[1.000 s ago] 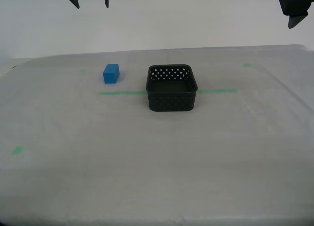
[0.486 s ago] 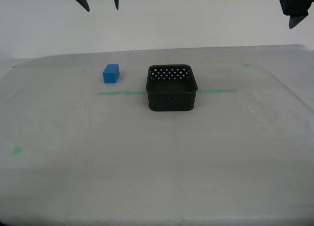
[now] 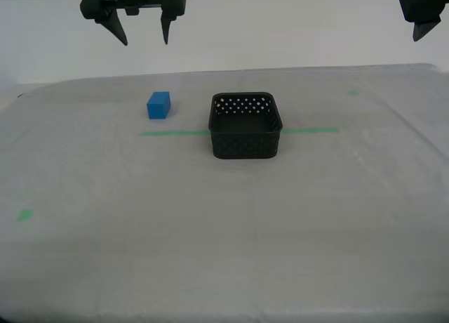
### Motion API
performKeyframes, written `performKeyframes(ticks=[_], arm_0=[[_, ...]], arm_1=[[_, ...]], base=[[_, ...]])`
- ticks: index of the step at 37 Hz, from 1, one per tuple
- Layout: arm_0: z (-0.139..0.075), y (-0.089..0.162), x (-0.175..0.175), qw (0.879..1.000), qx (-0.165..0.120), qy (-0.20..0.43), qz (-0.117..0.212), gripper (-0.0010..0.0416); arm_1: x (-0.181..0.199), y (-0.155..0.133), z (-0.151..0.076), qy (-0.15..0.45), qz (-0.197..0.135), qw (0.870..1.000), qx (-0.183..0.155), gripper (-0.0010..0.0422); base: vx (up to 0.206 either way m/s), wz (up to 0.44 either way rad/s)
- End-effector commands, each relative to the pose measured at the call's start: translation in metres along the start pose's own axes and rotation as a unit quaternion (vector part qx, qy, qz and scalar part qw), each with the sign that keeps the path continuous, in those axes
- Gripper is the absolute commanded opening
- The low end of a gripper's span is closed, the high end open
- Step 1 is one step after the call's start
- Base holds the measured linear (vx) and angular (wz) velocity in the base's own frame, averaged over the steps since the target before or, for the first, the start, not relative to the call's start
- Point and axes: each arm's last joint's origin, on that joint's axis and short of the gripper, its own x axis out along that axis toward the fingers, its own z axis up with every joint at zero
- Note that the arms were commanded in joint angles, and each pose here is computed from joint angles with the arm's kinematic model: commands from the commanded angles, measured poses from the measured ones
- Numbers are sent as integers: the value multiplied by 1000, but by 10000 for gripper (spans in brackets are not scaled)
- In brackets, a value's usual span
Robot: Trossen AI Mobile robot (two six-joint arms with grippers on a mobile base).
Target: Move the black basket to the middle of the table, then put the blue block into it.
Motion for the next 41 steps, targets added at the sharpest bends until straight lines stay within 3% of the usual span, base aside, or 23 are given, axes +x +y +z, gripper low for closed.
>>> performKeyframes(ticks=[1, 41], arm_0=[[0, 0, 0, 1000, 0, 0, -1, 399], [0, 0, 0, 1000, 0, 0, -1, 399]], arm_1=[[4, 0, 0, -6, -4, 1000, -2, 401], [31, 6, -6, -39, -9, 999, 12, 401]], base=[[0, 0], [0, 0]])
